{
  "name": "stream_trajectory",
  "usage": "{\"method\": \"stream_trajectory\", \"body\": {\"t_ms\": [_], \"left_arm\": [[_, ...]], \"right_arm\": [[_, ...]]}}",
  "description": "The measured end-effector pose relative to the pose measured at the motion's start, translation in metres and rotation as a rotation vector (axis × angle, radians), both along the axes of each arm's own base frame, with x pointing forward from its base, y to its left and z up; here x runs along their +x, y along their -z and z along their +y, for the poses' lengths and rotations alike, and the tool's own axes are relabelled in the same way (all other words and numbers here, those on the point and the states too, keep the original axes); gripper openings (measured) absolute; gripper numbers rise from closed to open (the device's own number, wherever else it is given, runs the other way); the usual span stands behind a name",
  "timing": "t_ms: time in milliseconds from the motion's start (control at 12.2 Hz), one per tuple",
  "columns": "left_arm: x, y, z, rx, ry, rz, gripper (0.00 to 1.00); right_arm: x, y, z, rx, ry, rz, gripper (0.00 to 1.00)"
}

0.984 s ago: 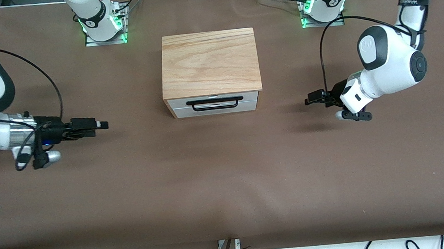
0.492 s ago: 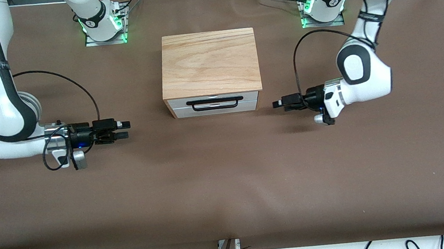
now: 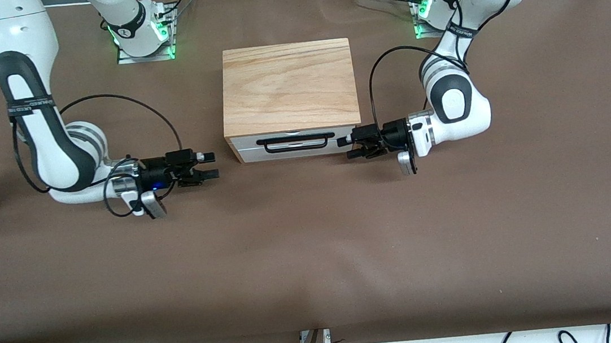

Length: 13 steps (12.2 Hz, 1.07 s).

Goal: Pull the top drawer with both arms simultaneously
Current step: 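Close the left and right grippers on the ends of the black handle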

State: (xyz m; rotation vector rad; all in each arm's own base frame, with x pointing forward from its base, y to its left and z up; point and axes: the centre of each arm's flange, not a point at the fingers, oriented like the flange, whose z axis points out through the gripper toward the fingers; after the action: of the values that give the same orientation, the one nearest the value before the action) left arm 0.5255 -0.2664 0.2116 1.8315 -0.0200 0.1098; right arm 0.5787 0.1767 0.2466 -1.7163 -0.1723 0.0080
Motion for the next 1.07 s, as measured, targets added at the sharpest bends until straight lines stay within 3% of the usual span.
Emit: {"method": "stream_trajectory", "body": {"t_ms": [164,574,1066], "left_arm": [[-0.008,0.018,-0.01,-0.048,0.019,-0.05,1.0],[-0.023,0.051,-0.04,-0.177,-0.006,-0.101,1.0],[-0.02,0.058,-0.04,-0.279,0.009,-0.151,0.99]], "right_arm": [[-0.012,0.012,0.018,0.033,0.022,-0.032,1.0],[-0.042,0.071,0.05,0.107,0.072,-0.129,1.0],[-0.057,0.086,0.089,0.182,0.101,-0.132,1.0]]}}
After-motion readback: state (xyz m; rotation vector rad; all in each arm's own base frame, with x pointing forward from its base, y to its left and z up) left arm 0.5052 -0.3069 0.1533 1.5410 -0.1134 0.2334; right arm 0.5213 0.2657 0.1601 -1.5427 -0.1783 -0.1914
